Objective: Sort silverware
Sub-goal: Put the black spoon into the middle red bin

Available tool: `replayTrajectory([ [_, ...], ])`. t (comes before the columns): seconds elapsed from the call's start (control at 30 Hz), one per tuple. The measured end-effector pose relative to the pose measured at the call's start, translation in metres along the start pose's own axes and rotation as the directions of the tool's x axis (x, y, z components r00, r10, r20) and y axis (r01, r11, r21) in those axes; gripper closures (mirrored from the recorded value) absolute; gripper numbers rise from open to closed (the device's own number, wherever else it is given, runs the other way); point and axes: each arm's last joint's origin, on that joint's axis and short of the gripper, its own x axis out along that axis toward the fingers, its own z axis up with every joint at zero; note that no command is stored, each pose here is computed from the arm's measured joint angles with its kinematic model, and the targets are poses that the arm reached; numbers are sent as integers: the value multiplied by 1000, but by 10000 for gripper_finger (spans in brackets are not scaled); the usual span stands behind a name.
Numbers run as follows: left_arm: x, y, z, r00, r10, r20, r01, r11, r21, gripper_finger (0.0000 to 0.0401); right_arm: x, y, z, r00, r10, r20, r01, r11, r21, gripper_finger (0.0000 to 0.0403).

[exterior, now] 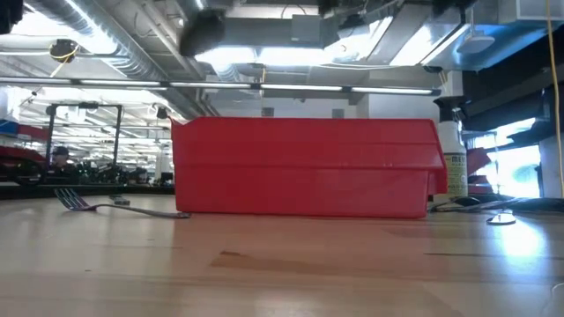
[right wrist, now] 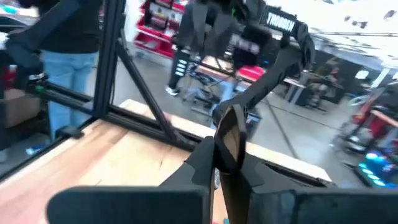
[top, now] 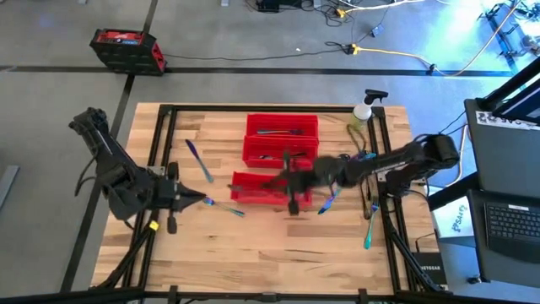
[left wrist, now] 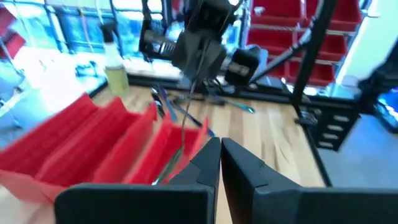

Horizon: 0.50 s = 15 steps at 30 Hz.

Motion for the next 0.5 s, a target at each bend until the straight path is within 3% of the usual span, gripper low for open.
replayTrajectory([
  [0.13,12,7,9,998,51,42,-52,998,40,401,-22,-45,-10,996,78,45,-78,997,8,403],
  [0.23,21,13,16,995,79,66,-85,993,82,401,-36,-76,-29,992,123,0,-123,992,15,403],
  [0.5,44,29,27,987,122,105,-137,979,153,401,-79,-144,-57,989,140,-47,-142,989,-47,403],
])
